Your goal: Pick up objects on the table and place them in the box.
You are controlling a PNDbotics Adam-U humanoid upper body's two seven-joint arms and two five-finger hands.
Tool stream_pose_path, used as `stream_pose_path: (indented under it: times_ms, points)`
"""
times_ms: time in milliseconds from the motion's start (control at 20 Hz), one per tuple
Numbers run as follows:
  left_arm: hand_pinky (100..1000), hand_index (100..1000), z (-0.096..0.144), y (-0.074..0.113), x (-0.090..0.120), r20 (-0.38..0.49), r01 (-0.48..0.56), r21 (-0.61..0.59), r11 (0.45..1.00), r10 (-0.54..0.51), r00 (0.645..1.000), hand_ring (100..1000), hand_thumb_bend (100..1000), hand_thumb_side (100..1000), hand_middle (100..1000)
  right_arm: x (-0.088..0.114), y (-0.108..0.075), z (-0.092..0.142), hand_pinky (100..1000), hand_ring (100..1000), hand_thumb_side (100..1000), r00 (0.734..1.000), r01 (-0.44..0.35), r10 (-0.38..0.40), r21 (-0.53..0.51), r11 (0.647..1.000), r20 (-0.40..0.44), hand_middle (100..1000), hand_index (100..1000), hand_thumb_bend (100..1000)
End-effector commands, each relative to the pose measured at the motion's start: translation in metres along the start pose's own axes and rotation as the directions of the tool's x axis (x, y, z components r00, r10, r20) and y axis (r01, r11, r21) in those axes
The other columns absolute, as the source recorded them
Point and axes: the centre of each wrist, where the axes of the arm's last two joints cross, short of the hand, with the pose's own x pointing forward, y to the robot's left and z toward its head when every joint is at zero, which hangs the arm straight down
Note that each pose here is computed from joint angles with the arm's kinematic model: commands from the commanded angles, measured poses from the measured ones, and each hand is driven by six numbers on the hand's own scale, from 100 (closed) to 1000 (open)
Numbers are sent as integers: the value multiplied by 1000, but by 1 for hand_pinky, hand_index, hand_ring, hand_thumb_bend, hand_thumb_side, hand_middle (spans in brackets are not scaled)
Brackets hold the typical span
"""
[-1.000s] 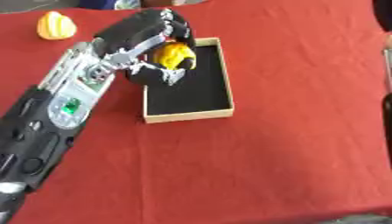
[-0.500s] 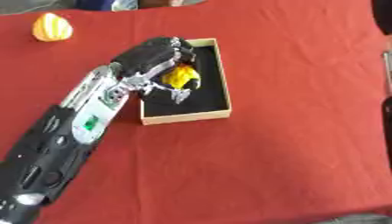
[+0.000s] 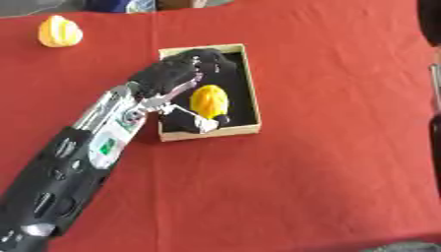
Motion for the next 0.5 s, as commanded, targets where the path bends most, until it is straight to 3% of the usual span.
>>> stream_pose_path:
  times_ms: [50, 250, 300, 400, 500]
  points:
    - [1000, 953, 4, 16, -6, -23, 48, 53, 997, -47, 999, 1000, 498, 472, 851, 9, -5, -4, 949, 977, 749, 1000, -12, 12, -3, 1000, 25, 788, 871, 100]
    - [960, 919, 10, 30, -8, -37, 38, 120, 992, -34, 999, 979, 401, 416, 812, 8, -5, -3, 949, 977, 749, 1000, -11, 11, -4, 1000, 22, 788, 871, 100]
    - [943, 906, 14, 38, -9, -42, 38, 148, 988, -32, 999, 964, 364, 374, 801, 8, -6, -3, 948, 977, 748, 1000, -12, 12, -4, 1000, 22, 788, 870, 100]
    - [918, 888, 25, 56, -17, -61, 38, 200, 979, -27, 998, 941, 300, 385, 782, 8, -7, -2, 948, 976, 746, 1000, -18, 18, -4, 1000, 22, 788, 870, 100]
    - [913, 879, 43, 80, -34, -111, 40, 231, 972, -14, 994, 937, 290, 375, 782, 9, -9, -2, 947, 975, 744, 999, -28, 29, -7, 1000, 23, 788, 870, 100]
